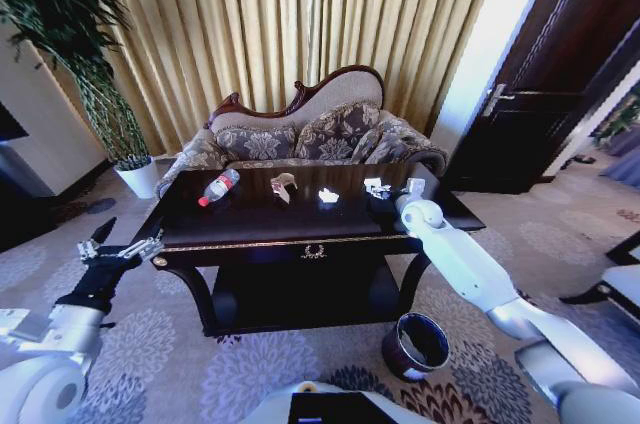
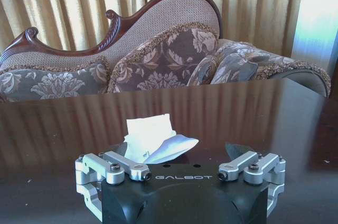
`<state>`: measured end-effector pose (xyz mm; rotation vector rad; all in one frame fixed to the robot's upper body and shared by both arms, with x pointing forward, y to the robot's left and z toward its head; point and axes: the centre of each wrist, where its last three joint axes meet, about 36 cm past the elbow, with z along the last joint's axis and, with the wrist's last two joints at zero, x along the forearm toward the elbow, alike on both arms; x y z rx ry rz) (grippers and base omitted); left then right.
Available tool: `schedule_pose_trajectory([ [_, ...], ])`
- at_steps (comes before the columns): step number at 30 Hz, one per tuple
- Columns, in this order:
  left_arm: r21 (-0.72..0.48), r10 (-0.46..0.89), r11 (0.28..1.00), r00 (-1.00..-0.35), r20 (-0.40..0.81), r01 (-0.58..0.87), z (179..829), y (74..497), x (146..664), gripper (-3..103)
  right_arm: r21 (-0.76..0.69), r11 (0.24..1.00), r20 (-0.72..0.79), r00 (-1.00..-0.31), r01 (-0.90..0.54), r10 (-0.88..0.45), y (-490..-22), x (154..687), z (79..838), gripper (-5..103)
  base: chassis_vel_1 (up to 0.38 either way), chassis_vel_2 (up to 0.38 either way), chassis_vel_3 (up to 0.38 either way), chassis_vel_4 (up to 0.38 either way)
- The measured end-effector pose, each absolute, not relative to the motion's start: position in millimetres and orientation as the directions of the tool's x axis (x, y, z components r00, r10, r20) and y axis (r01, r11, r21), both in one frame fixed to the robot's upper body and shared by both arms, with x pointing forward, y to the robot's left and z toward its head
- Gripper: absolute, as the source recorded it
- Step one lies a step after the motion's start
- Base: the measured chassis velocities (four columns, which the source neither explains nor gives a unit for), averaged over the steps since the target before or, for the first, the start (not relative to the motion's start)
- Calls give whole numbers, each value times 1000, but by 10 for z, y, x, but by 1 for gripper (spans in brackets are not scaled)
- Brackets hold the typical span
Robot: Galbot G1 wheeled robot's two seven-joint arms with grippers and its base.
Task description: Move to the front of the table and place the trash on the table into the trash bin.
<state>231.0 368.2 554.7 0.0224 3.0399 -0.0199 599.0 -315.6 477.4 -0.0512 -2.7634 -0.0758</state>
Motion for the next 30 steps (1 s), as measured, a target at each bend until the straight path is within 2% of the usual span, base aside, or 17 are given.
schedule_pose_trajectory([
  [2, -14, 16, 1000, -995, -102, 18, 5544, 3680, 2316, 100, 45, 998, 371, -928, 47, 27, -3159, 5985, 4753, 103, 0, 0, 0, 0],
  [4, -13, 16, 1000, -995, -102, 18, 5543, 3682, 2318, 100, 44, 998, 371, -928, 47, 27, -3158, 5980, 4743, 100, 0, 0, 0, 0],
  [6, -12, 17, 1000, -995, -102, 19, 5543, 3686, 2323, 100, 42, 998, 372, -928, 48, 29, -3159, 5981, 4730, 90, 0, 0, 0, 0],
  [7, -12, 18, 1000, -995, -102, 19, 5544, 3686, 2324, 100, 41, 998, 372, -928, 48, 29, -3159, 5981, 4728, 90, 0, 0, 0, 0],
  [8, -11, 19, 1000, -995, -102, 20, 5545, 3687, 2326, 100, 38, 998, 372, -928, 50, 32, -3161, 5985, 4717, 79, 0, 0, 0, 0],
  [10, -10, 19, 1000, -995, -102, 21, 5546, 3687, 2327, 100, 36, 998, 372, -928, 51, 34, -3164, 5987, 4709, 79, 0, 0, 0, 0],
  [12, -10, 20, 1000, -995, -103, 21, 5547, 3687, 2328, 100, 33, 998, 371, -928, 53, 37, -3170, 5994, 4706, 68, 0, 0, 0, 0],
  [13, -10, 20, 1000, -995, -103, 21, 5547, 3687, 2328, 100, 33, 998, 371, -928, 53, 37, -3170, 5994, 4706, 68, 0, 0, 0, 0],
  [16, -9, 21, 1000, -994, -104, 22, 5548, 3687, 2330, 100, 31, 998, 368, -929, 52, 37, -3168, 6005, 4719, 51, 0, 0, 0, 0],
  [17, -9, 21, 1000, -994, -104, 22, 5548, 3687, 2330, 100, 31, 998, 368, -929, 52, 37, -3168, 6005, 4719, 51, 0, 0, 0, 0],
  [19, -9, 21, 1000, -994, -104, 22, 5549, 3687, 2330, 100, 28, 998, 367, -929, 50, 37, -3168, 6008, 4724, 40, 0, 0, 0, 0],
  [22, -9, 21, 1000, -994, -105, 22, 5549, 3689, 2330, 100, 26, 998, 366, -930, 50, 37, -3168, 6011, 4727, 35, 0, 0, 0, 0],
  [24, -8, 22, 1000, -994, -105, 23, 5549, 3691, 2331, 100, 25, 998, 365, -930, 50, 37, -3168, 6010, 4726, 24, 0, 0, 0, 0],
  [25, -8, 22, 1000, -994, -105, 23, 5549, 3691, 2331, 100, 25, 998, 365, -930, 50, 37, -3168, 6010, 4726, 24, 0, 0, 0, 0],
  [28, -7, 24, 1000, -994, -106, 25, 5550, 3694, 2334, 100, 21, 999, 363, -931, 48, 37, -3167, 6000, 4724, 8, 0, 0, 0, 0],
  [29, -7, 24, 1000, -994, -106, 25, 5550, 3694, 2334, 100, 21, 999, 363, -931, 48, 37, -3167, 6000, 4724, 8, 0, 0, 0, 0],
  [30, -7, 25, 1000, -994, -106, 26, 5550, 3695, 2335, 100, 20, 999, 362, -931, 48, 37, -3167, 5995, 4721, 3, 0, 0, 0, 0],
])
